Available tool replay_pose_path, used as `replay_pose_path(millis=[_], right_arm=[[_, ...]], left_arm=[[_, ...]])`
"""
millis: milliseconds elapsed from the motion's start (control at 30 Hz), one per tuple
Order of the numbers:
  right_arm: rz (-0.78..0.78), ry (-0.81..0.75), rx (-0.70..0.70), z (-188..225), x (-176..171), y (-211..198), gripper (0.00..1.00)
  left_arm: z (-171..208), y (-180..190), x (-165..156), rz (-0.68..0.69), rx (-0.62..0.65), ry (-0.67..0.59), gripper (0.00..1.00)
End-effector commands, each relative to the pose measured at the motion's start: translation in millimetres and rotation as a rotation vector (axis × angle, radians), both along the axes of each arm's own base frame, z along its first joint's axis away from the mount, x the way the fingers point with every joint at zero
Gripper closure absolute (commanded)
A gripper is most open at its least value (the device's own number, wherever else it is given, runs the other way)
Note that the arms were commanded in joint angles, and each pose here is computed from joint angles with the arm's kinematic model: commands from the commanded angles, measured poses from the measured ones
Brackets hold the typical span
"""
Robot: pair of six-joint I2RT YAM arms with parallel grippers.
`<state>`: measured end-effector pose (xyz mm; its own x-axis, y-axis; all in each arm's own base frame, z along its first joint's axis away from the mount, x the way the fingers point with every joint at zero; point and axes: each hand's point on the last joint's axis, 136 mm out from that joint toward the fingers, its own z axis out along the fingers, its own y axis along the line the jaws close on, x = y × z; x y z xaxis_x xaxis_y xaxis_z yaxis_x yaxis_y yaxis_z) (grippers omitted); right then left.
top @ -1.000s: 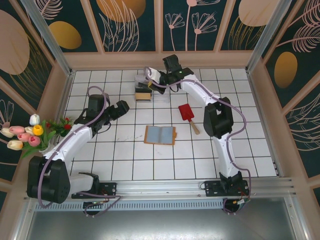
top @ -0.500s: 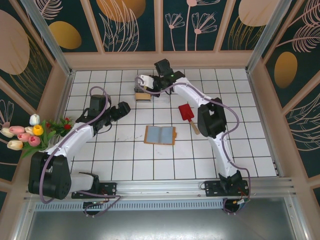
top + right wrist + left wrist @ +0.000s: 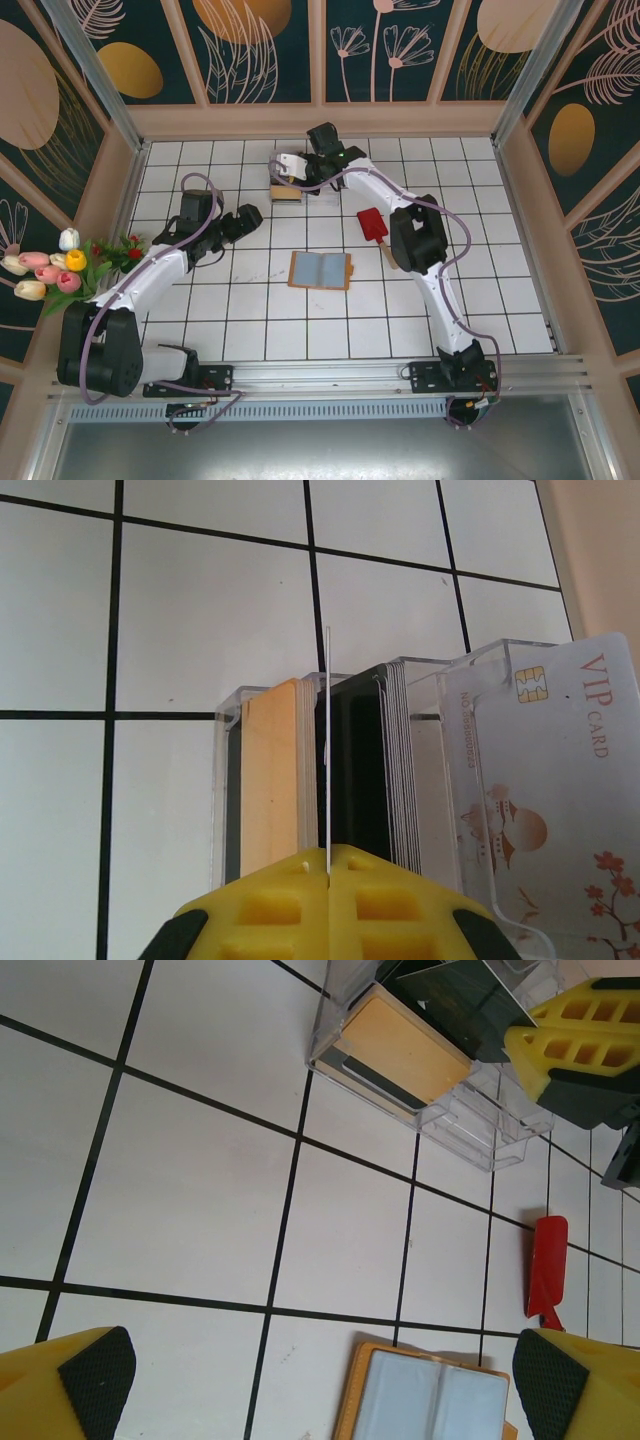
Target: Take the credit cards out of the card holder
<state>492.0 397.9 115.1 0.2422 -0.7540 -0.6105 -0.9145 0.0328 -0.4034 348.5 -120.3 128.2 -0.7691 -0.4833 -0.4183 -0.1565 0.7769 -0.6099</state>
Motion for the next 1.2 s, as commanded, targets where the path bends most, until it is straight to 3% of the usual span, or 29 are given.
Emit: replay_pose_path(millis=[0,867,1167], right_arm=[[-0.004,-0.069,0.010,12,16,-1,1.00],[-0.021,-0.057,-0.004,-3,23,-1,1.00],[-0.033,-0.055,-0.009,-10,24,3,0.93]], left_arm=[[-1,-3,0,-0.022,-0.020,-0.006,0.01],[-1,-8,-4,-0.049,-0.042,-0.002,0.01],[-3,-8,-5,-0.052,-0.042,0.002,0.01]])
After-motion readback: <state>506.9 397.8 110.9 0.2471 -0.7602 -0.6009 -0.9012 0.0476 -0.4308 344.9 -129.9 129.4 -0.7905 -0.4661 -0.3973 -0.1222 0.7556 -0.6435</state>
